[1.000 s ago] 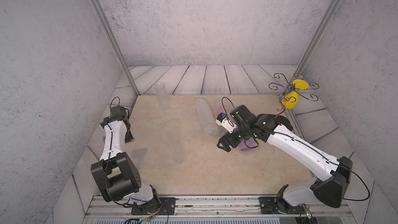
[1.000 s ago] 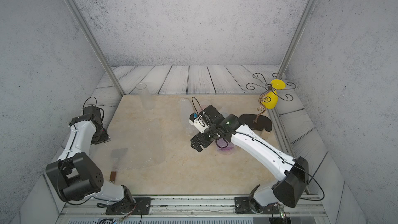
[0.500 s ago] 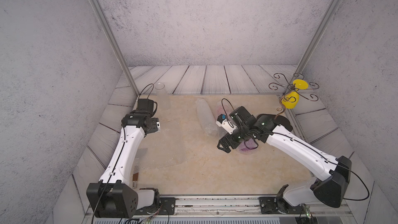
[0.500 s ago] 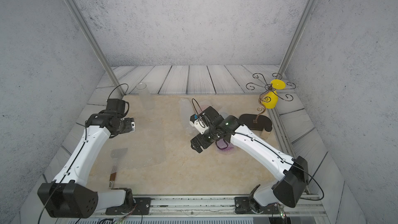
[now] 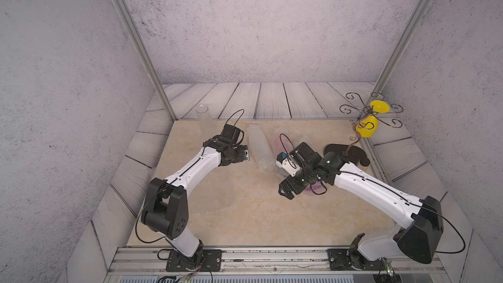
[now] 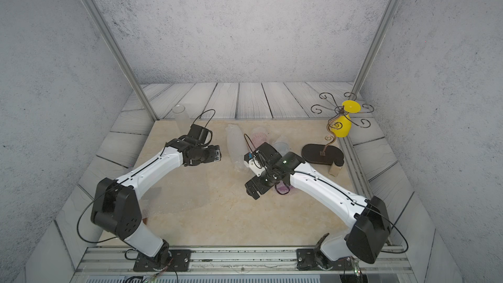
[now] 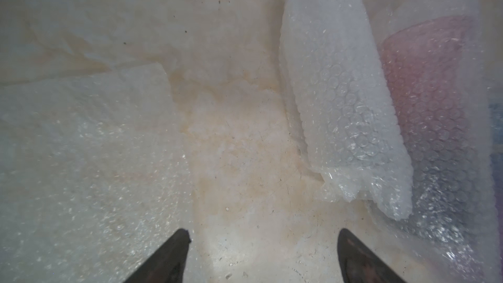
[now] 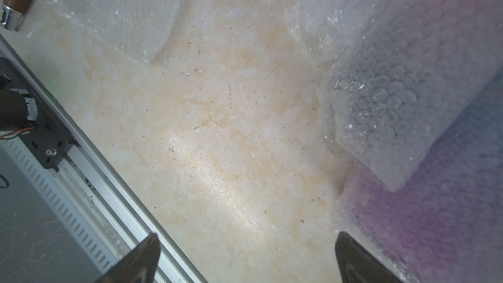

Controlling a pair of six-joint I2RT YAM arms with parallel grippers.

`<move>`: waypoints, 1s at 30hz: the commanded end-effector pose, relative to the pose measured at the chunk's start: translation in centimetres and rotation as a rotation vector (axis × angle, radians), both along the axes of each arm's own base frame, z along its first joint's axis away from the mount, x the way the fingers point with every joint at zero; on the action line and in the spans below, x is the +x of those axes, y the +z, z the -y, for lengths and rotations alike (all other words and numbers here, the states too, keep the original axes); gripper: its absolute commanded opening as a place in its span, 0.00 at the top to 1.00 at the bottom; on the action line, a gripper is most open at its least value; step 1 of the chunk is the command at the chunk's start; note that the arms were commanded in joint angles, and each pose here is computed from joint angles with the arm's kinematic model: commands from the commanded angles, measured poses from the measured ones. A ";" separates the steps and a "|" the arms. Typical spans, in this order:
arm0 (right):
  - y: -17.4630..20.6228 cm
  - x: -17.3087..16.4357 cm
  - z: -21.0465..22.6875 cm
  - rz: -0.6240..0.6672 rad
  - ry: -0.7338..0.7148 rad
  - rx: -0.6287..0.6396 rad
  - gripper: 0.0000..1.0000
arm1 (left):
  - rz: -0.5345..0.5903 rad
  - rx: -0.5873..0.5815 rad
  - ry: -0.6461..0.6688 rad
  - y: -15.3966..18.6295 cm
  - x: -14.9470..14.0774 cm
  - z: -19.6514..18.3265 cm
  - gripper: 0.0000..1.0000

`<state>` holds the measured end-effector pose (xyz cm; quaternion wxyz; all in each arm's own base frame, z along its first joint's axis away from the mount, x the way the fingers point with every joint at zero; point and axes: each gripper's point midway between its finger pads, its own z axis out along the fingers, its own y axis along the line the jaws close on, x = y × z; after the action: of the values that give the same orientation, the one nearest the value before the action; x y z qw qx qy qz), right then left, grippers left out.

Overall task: Unwrap the vase from the bubble wrap
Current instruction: Move the bubble wrap to the center of the board.

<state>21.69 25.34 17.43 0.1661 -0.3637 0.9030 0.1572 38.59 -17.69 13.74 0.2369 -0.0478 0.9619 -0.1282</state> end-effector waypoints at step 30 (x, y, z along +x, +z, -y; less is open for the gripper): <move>0.8 0.8 1.0 -0.009 -0.082 0.074 0.01 | -0.086 -0.160 -0.013 -4.9 4.0 13.2 0.49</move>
<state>22.93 24.65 17.20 0.1708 -0.3287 0.9132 0.1698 43.33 -30.02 9.32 0.1998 -0.0724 0.9538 -0.2125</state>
